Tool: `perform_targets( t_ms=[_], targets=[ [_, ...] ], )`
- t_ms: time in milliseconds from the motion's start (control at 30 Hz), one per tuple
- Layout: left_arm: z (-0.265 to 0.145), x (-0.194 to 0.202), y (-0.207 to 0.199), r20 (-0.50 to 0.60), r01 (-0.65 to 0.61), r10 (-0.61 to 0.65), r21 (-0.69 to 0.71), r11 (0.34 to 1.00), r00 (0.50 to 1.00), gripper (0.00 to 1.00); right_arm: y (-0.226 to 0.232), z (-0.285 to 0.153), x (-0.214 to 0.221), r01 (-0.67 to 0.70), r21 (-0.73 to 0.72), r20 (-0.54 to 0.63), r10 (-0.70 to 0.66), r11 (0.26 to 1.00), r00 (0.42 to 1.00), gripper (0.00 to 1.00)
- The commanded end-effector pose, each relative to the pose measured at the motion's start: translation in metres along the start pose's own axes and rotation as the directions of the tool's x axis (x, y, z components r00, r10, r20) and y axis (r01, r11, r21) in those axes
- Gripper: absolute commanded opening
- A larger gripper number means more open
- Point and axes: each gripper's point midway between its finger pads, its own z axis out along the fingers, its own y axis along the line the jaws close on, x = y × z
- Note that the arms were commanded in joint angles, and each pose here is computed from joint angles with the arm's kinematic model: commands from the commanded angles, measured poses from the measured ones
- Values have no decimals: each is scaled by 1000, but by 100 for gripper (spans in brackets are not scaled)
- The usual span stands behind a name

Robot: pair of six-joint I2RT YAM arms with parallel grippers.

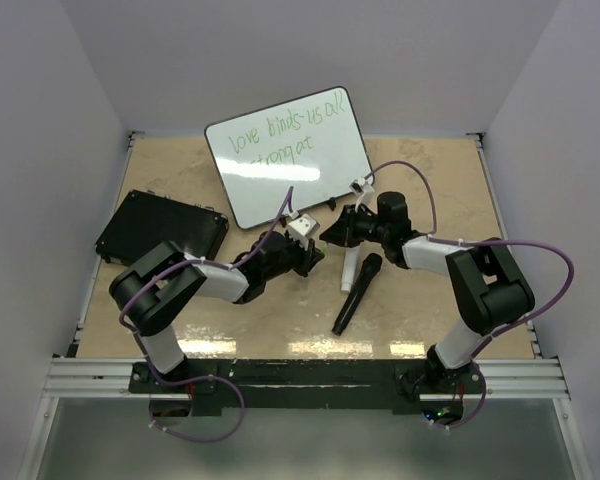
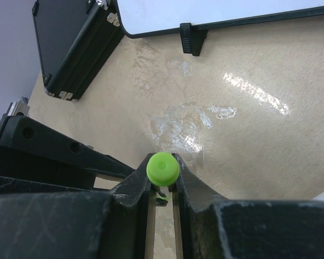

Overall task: Write a sentence on the whiteboard
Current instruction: Insert the whiteboard marker without the cap into the pen cap.

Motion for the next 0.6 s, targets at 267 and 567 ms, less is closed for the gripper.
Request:
perform_targets(
  t_ms=[267,567],
  targets=[
    [10,-196,-20,499,-142,113,19,990,859,0,34,2,54,-98,-117,-206,72,988,976,0],
    [9,-224,-24,538,-174,143,6,985,831,0,36,2,53,-99,-124,-208,71,987,976,0]
  ],
)
